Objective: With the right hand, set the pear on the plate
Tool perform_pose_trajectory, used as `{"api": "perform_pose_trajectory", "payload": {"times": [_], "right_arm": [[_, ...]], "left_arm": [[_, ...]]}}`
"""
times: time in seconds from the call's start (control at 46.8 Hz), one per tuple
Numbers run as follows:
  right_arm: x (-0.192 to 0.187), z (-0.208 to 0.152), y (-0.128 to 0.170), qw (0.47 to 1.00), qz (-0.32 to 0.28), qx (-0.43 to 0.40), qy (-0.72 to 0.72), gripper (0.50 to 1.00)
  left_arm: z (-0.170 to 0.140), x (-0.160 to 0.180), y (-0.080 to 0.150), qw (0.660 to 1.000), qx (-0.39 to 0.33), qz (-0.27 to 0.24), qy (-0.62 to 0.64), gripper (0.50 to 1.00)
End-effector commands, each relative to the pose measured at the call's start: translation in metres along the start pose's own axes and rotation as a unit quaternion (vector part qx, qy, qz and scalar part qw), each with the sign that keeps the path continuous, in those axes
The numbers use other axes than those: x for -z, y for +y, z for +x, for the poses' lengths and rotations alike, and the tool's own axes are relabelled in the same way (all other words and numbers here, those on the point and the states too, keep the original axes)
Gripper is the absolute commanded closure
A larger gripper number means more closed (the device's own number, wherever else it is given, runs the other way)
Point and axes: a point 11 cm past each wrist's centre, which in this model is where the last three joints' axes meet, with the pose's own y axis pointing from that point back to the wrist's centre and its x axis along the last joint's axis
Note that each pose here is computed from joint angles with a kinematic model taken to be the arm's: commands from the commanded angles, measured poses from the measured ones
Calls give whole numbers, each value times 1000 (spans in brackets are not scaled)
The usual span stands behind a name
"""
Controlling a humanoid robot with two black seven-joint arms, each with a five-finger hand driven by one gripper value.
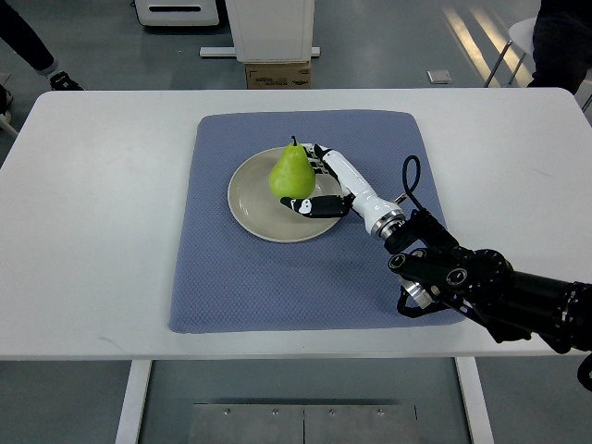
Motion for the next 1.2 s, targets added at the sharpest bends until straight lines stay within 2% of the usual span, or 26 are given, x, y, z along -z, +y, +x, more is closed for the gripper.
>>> {"api": "perform_pose_trajectory", "payload": {"times": [0.0, 0.128, 0.619, 0.705, 1.175], "right_arm": [[0, -1, 0, 1000, 0, 1, -1, 657], [0, -1, 0, 1000, 0, 1, -1, 620], [2, 0, -1, 1000, 2, 0, 0, 565], [5, 2, -3, 1000, 5, -3, -2, 507], [20, 25, -14, 998, 16, -51, -38, 500]], "left_arm": [[0, 0, 0, 1000, 0, 0, 0, 500], [0, 0, 0, 1000, 0, 0, 0, 500], [0, 0, 0, 1000, 0, 0, 0, 500], [0, 0, 0, 1000, 0, 0, 0, 500], [0, 0, 0, 1000, 0, 0, 0, 500]]}}
